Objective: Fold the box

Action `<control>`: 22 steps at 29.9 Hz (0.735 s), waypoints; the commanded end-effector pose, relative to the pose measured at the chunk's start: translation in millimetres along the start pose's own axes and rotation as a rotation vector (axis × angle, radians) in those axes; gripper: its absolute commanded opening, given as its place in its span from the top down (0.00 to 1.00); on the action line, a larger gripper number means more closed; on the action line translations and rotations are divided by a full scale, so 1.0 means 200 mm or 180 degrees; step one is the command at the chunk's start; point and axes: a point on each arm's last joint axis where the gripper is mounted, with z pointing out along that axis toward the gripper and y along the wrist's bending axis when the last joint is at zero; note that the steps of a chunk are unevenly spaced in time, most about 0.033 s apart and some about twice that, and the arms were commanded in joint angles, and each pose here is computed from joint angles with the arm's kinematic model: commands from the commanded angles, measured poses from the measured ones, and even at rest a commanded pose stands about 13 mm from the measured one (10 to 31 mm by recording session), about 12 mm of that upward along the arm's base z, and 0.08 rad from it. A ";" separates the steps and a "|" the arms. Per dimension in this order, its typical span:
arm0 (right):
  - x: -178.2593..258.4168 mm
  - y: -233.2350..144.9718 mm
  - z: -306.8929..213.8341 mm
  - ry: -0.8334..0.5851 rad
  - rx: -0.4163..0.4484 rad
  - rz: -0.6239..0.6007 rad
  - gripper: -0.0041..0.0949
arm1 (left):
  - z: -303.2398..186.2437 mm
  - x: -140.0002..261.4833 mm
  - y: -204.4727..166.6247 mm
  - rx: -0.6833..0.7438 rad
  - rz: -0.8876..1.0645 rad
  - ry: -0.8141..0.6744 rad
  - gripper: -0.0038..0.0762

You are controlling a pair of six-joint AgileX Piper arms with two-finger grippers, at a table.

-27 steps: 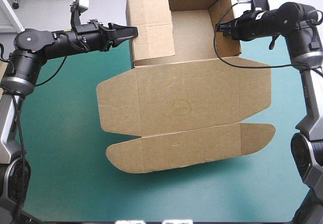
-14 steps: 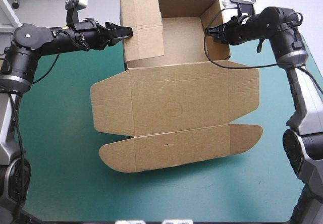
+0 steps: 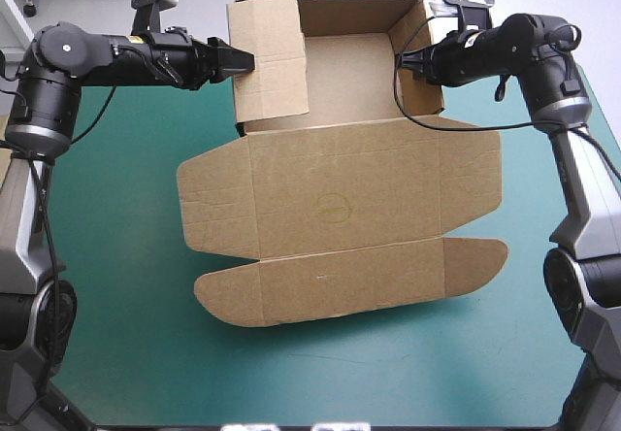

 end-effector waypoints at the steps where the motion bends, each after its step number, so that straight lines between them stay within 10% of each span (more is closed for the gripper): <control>1: -0.07 0.08 -0.19 -0.0440 -0.0187 0.0046 0.96 | -0.07 -0.05 -0.12 -0.0062 0.0113 -0.0208 0.45; 22: -0.04 0.16 -0.14 -0.0291 -0.0235 0.0007 0.96 | 0.08 -0.04 -0.05 -0.0696 0.0123 0.0062 0.47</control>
